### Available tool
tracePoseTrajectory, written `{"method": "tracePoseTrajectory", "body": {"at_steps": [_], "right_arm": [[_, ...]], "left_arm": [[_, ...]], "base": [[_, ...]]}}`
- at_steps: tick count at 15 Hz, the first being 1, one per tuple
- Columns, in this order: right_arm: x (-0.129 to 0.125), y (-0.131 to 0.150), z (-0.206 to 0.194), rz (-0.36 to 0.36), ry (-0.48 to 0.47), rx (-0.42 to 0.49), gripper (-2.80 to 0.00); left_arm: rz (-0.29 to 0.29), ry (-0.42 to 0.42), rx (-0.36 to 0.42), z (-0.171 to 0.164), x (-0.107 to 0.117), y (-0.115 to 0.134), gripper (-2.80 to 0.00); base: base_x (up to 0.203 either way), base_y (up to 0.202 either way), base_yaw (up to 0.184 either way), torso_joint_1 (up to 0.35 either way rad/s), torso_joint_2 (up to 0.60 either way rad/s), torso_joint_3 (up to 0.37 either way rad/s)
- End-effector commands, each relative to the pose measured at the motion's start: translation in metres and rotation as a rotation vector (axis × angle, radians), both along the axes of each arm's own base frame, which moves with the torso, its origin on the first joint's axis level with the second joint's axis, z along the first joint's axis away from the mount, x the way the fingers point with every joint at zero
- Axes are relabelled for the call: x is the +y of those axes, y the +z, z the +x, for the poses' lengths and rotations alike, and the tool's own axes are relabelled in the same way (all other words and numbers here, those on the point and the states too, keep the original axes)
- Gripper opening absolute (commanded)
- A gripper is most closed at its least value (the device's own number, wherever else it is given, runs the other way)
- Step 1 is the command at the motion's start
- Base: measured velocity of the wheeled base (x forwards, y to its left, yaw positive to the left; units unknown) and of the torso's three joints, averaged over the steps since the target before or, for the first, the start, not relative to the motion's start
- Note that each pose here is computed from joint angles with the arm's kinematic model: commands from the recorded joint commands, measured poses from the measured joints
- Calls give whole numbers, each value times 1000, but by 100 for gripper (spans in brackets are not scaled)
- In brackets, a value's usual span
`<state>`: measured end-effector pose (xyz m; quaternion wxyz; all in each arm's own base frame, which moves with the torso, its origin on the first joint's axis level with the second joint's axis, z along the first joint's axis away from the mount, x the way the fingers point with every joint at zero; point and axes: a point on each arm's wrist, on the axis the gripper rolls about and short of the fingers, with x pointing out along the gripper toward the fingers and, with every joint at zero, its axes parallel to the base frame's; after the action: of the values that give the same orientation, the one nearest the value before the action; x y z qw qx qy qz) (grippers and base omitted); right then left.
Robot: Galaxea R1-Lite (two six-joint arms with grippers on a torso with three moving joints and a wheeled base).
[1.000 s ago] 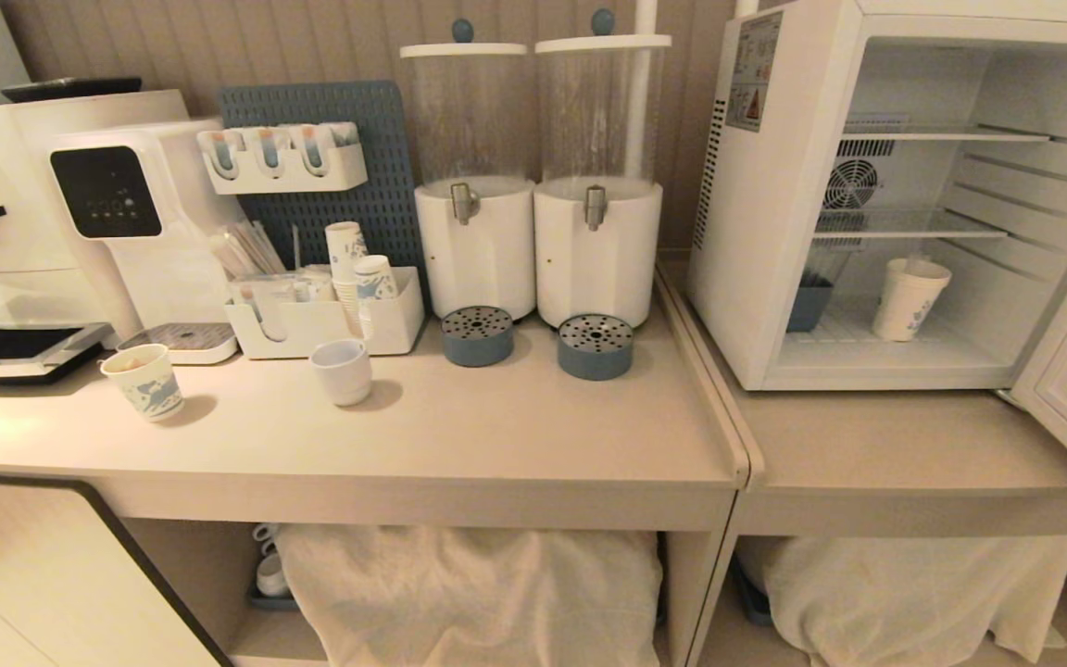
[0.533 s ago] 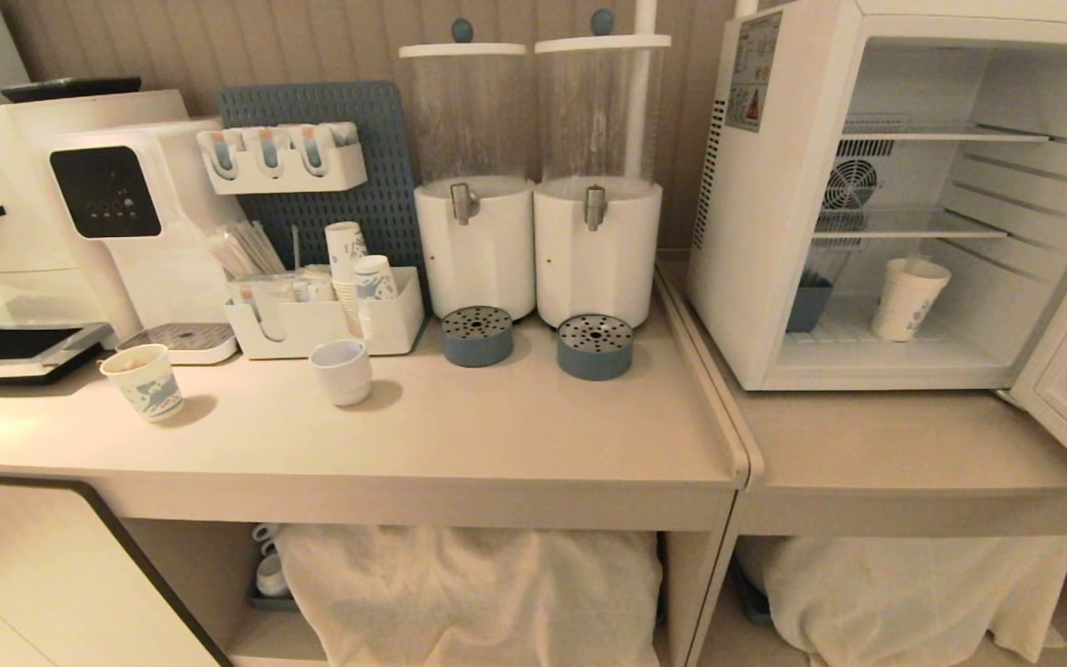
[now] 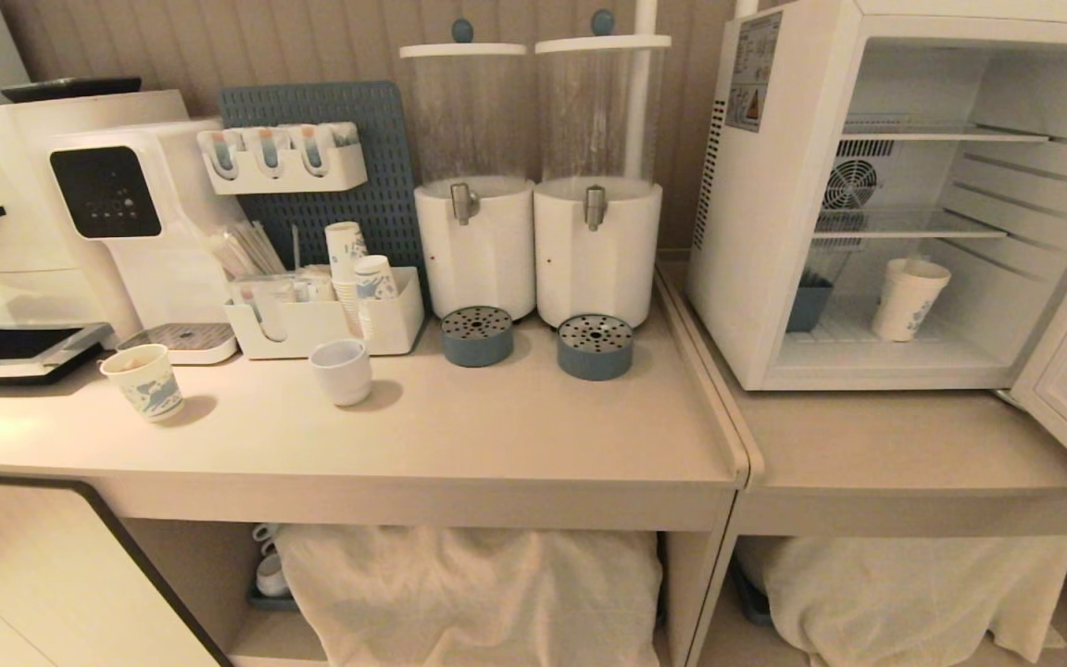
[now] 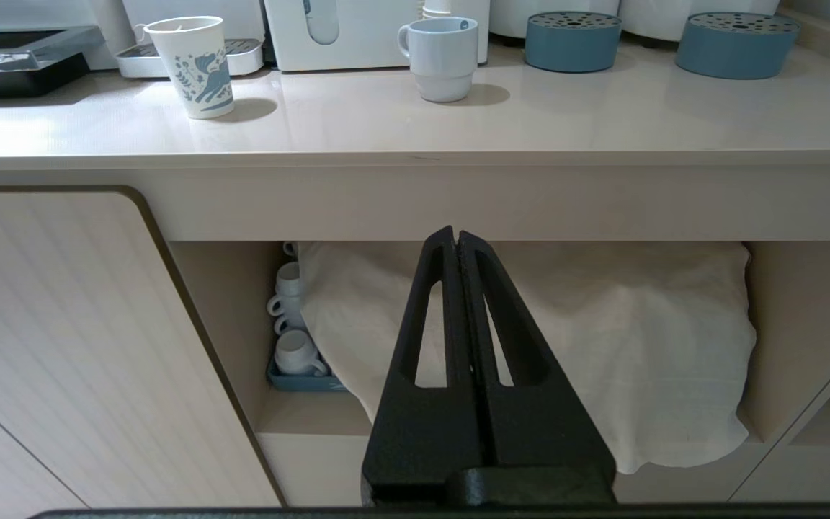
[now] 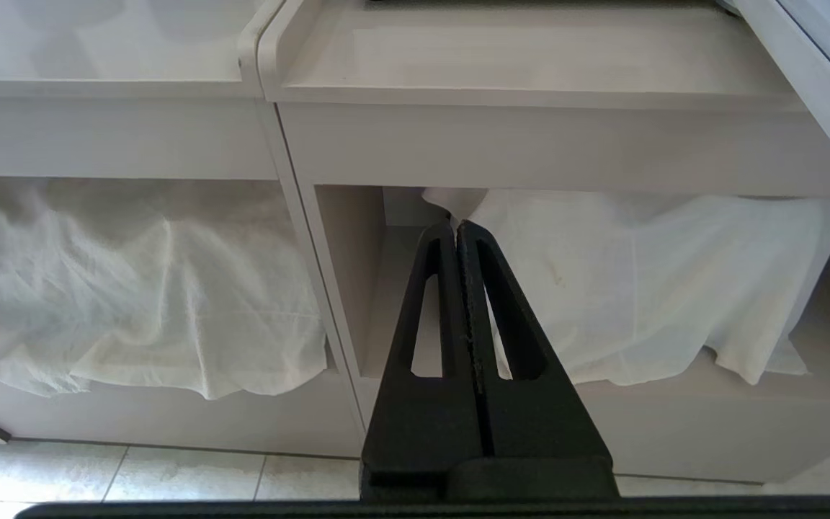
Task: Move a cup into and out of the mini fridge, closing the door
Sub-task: Close the freezer door
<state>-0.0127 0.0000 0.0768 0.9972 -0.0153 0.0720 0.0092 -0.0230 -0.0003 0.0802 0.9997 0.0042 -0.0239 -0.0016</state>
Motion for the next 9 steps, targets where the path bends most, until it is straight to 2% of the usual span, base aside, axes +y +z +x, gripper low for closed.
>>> {"method": "tracePoseTrajectory", "body": {"at_steps": [1, 7, 9], "right_arm": [[0, 0, 0, 9, -2, 4, -280], [0, 0, 0, 9, -2, 4, -280], [0, 0, 0, 32, -12, 0, -280]], "left_arm": [[1, 0, 17, 1, 0, -5, -280], [1, 0, 17, 1, 0, -5, -280], [1, 0, 17, 1, 0, -5, -280]], "base": [[0, 0, 0, 0, 0, 0], [0, 0, 0, 0, 0, 0], [0, 0, 0, 0, 0, 0]]}}
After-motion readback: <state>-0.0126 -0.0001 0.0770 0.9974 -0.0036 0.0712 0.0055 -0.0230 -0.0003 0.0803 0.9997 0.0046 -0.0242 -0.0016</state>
